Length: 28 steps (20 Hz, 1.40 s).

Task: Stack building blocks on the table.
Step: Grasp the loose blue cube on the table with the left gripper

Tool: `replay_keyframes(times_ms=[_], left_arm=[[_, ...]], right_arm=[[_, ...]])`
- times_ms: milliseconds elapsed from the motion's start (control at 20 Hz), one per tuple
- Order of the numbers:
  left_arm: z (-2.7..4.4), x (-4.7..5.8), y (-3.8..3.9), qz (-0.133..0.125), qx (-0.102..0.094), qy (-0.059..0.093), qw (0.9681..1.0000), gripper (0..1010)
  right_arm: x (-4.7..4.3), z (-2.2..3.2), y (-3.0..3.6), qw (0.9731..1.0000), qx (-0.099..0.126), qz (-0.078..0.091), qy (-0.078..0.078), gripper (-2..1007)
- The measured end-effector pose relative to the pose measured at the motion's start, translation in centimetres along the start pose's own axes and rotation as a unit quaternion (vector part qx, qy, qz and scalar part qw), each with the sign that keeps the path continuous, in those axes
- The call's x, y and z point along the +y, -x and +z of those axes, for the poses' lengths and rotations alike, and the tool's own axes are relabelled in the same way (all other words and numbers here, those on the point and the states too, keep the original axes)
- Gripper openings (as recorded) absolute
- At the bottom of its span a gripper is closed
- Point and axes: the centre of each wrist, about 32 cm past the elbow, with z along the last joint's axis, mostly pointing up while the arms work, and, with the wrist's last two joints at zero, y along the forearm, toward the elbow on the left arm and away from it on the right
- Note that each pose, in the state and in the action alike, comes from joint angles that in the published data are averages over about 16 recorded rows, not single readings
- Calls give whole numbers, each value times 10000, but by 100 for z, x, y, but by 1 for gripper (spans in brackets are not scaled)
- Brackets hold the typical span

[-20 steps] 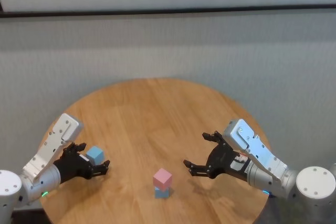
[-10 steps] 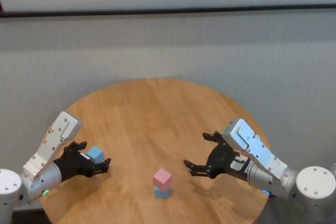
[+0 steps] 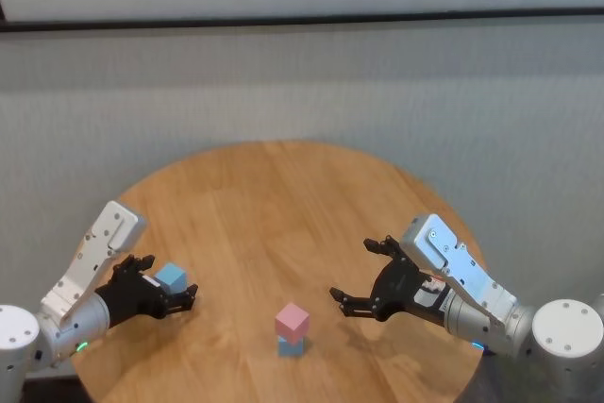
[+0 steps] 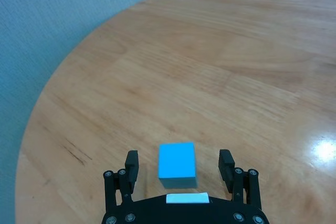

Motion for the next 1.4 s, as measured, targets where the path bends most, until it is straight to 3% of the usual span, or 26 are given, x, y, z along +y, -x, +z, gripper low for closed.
replay_keyframes(times_ms=[350, 700, 1400], left_arm=[[-11, -1, -6, 18, 35, -30, 10000, 996], [-17, -7, -11, -13, 30, -92, 10000, 928], [-7, -12, -4, -53, -63, -112, 9999, 541]], right_arm=[[0, 0, 0, 10000, 0, 0, 0, 1001], [0, 0, 0, 10000, 0, 0, 0, 1001], [0, 0, 0, 10000, 0, 0, 0, 1001]])
